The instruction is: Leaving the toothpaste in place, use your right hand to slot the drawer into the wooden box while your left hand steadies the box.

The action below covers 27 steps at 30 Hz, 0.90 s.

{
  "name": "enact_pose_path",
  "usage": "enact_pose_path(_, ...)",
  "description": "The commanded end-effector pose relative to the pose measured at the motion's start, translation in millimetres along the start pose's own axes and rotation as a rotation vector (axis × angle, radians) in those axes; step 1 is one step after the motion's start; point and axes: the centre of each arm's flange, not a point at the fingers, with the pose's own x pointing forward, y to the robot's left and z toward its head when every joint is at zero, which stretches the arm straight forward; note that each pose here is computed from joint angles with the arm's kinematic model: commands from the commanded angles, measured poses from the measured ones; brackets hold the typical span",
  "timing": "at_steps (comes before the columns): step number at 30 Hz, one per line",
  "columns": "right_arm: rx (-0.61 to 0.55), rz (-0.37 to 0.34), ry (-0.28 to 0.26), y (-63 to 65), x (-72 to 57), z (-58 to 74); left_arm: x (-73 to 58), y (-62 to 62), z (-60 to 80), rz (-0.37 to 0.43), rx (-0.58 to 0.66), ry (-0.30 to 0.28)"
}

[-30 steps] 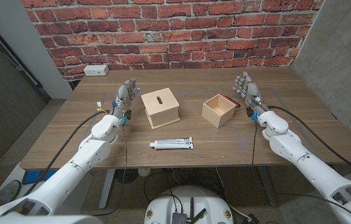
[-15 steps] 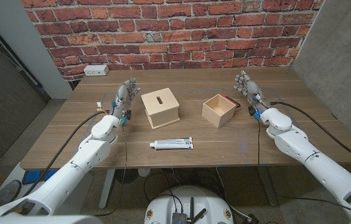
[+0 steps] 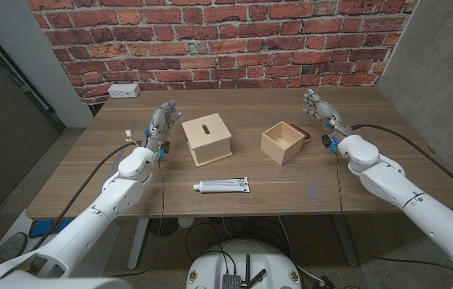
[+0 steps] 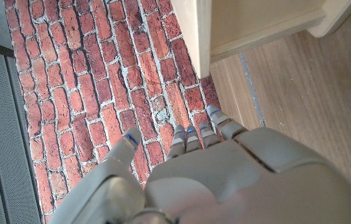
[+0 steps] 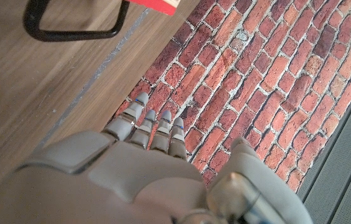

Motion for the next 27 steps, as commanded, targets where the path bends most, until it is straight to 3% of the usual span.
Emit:
enact_pose_path(1,-0.177,0.008,0.03,-1.8,-6.4,24.5,0.5,3.7,1.1,0.016,0.011,0.004)
enact_pose_path(27,-0.575,0.061,0.206,2.9,-7.9,64.6,6.0,3.0,1.3,0.008,0.0,0.006)
